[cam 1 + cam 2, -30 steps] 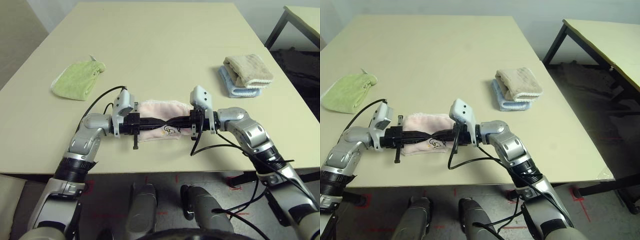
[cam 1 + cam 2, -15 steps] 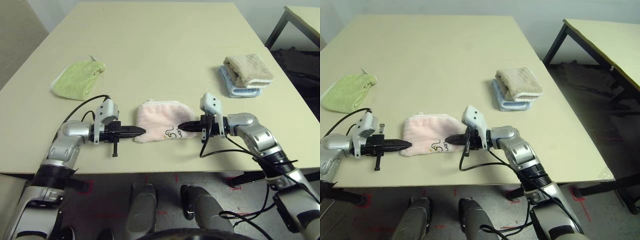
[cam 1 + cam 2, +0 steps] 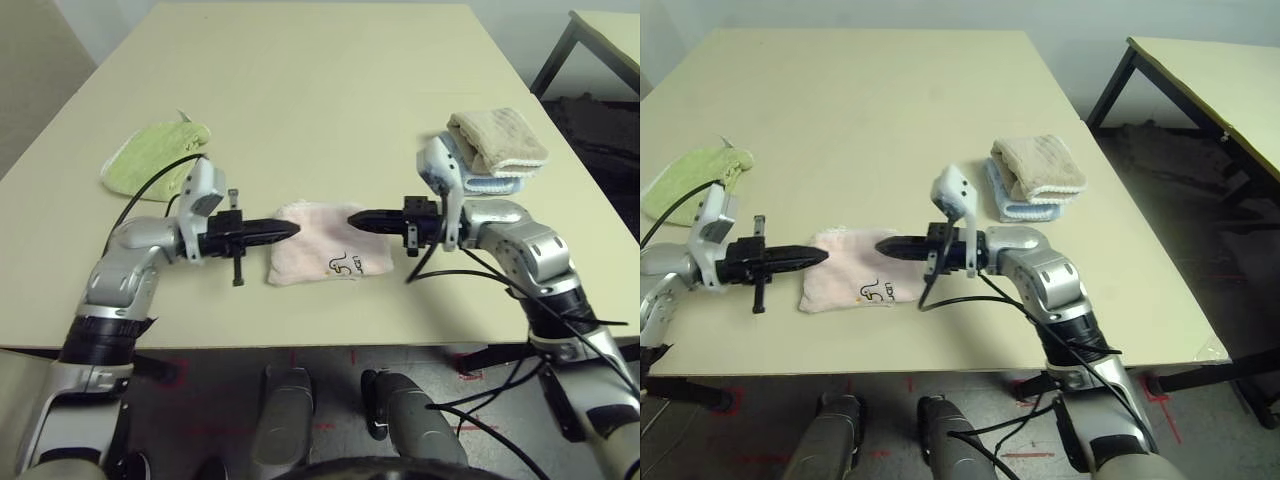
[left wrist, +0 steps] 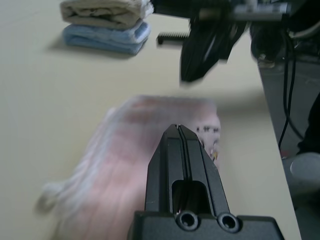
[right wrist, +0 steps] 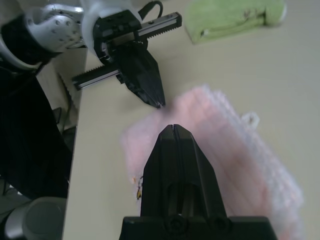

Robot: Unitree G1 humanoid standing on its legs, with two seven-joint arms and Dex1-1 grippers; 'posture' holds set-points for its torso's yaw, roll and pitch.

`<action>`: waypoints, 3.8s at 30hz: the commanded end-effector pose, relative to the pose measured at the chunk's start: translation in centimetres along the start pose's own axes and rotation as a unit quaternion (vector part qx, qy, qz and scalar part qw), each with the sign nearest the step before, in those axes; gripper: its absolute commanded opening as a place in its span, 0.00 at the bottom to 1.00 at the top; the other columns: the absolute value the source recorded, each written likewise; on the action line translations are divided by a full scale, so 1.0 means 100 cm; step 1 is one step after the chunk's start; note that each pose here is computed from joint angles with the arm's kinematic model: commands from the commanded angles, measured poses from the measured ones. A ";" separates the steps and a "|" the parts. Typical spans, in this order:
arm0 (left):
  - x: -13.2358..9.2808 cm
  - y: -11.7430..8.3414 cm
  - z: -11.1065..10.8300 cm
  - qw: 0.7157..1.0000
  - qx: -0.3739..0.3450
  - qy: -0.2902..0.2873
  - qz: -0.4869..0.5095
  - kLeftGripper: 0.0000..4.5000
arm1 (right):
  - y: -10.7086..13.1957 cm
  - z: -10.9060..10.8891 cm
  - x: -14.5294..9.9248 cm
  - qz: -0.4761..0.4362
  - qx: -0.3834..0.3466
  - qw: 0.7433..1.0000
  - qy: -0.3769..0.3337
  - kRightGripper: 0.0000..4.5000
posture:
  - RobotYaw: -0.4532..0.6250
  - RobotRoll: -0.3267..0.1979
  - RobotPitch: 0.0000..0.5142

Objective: Fold the towel and set it aside.

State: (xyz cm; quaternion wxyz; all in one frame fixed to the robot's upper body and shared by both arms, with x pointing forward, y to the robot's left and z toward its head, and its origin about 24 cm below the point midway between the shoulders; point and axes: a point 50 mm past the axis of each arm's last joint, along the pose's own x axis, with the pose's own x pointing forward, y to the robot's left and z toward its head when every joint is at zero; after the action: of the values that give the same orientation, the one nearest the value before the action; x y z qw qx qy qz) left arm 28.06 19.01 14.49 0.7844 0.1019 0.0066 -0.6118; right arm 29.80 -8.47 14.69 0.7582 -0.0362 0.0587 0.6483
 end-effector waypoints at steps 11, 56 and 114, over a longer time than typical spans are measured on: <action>0.006 0.000 -0.040 0.998 -0.026 0.052 0.005 0.01 | -0.006 -0.046 0.012 -0.020 0.019 0.998 0.062 0.00 | 0.47 0.62 0.31; 0.030 0.017 -0.037 0.996 -0.009 0.033 0.078 0.01 | -0.032 -0.038 0.021 -0.103 0.020 0.994 0.027 0.00 | 0.46 0.62 0.32; -0.129 0.009 0.006 0.993 0.088 0.036 0.076 0.99 | -0.030 -0.050 -0.142 -0.132 0.213 0.962 0.106 1.00 | 0.48 0.62 0.30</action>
State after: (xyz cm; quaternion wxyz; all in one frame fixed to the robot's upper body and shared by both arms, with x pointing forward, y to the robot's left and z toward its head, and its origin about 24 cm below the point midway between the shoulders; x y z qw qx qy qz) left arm 25.76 31.14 16.64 0.8162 0.1877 -0.0254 -0.5458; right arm 30.44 -23.21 11.36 0.8150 0.0376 0.2630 0.5149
